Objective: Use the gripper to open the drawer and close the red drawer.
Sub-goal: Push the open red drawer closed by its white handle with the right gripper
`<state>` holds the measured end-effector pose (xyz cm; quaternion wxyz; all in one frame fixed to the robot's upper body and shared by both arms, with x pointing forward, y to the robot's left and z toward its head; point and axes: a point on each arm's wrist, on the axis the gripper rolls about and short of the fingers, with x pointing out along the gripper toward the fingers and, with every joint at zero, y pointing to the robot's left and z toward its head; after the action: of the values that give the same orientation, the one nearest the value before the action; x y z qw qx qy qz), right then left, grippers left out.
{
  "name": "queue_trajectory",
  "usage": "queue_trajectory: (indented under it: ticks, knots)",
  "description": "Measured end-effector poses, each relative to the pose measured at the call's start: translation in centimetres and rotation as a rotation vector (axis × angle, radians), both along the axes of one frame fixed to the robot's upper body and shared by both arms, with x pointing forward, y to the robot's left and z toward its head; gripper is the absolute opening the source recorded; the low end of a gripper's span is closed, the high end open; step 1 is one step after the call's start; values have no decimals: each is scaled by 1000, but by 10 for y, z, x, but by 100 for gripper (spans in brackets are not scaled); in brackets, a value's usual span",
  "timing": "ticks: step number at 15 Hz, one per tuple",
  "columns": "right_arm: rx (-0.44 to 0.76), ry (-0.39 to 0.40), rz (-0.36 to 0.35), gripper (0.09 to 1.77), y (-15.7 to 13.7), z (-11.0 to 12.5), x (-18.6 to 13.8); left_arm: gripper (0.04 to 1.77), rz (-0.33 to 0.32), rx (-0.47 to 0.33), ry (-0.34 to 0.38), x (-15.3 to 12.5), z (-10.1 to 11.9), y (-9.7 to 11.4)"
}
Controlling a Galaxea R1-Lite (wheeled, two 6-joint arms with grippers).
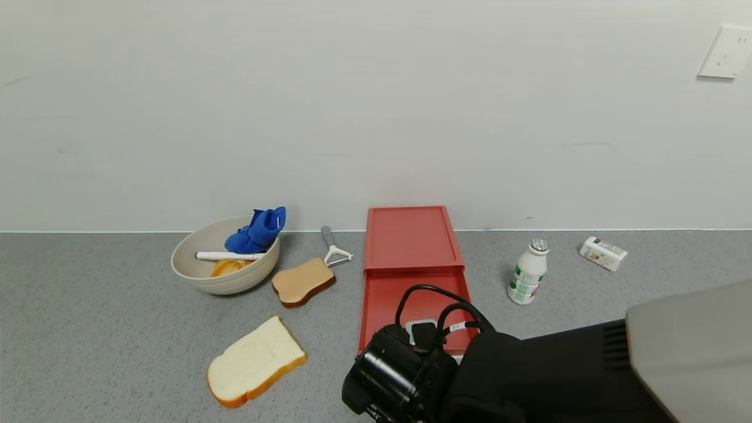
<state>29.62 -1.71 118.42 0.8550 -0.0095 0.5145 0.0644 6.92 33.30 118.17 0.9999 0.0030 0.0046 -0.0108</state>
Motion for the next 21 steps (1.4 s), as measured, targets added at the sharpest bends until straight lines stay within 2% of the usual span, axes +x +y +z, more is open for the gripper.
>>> queue_trajectory:
  ticks: [5, 9, 21]
  knots:
    - [-2, -27, -2, 171, 1, -3, 2, 172, 0, 0, 0, 0, 0, 0]
    - [11, -79, 7, 171, 0, 1, 9, 172, 0, 0, 0, 0, 0, 0]
    - [75, -199, 7, 171, -10, 2, 55, 172, 0, 0, 0, 0, 0, 0]
